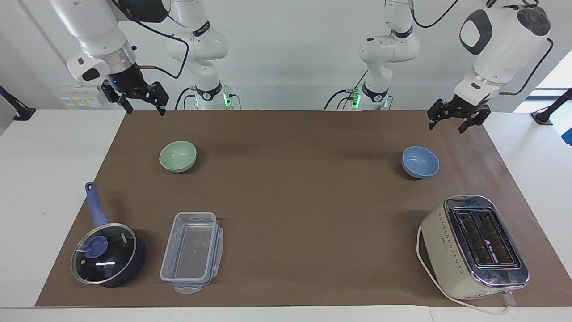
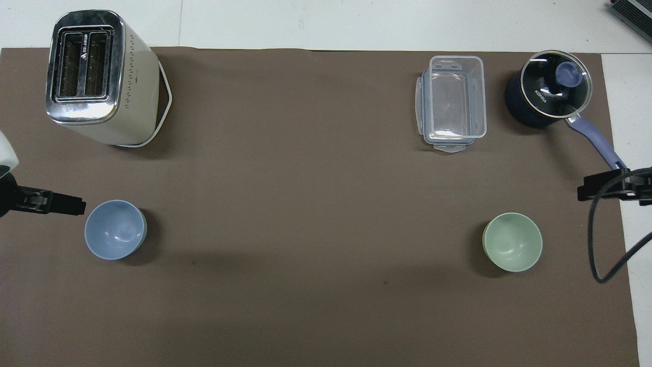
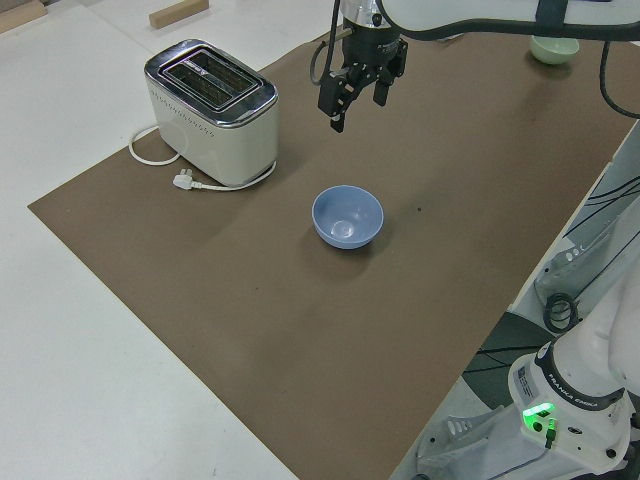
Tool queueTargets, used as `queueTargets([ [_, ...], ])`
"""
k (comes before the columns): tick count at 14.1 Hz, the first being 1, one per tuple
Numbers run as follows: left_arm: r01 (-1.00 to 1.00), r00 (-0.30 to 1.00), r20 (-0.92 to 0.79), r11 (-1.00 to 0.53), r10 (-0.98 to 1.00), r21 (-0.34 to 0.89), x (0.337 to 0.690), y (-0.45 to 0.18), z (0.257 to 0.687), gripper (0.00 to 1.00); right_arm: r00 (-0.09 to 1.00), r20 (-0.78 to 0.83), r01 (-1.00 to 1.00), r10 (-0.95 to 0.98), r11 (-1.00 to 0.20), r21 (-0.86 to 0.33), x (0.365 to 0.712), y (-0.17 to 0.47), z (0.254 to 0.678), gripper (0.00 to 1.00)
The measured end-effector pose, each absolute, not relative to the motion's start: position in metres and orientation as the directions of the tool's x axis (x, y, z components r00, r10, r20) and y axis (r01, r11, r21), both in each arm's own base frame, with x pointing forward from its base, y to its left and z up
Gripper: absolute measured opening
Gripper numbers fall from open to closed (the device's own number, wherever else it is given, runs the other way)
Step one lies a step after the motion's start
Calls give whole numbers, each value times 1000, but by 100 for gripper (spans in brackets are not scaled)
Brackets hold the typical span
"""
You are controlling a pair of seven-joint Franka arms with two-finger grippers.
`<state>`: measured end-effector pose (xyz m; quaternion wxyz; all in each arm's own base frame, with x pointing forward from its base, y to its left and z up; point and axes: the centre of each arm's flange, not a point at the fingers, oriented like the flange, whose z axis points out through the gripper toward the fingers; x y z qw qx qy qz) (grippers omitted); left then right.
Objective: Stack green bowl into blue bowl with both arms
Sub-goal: 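Reach the left gripper to the blue bowl while the right gripper reaches the green bowl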
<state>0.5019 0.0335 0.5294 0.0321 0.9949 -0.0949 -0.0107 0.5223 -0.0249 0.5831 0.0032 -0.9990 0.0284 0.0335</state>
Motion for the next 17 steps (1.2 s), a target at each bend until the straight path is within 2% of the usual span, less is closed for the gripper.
queueTargets([
  [4, -187, 982, -2, -979, -187, 83, 498, 46, 501, 100, 996, -77, 40, 42, -999, -16, 521, -50, 510, 100],
  [9, -166, 986, 27, -983, -164, 79, 486, 88, 447, 100, 993, -60, 99, 101, -995, -25, 497, -101, 424, 100],
  [14, -144, 990, 8, -982, -144, 123, 483, 107, 382, 100, 994, -43, 104, 104, -994, -20, 476, -100, 367, 100],
  [17, -136, 991, -3, -982, -137, 134, 479, 111, 362, 100, 991, -33, 131, 132, -991, -17, 458, -96, 332, 100],
])
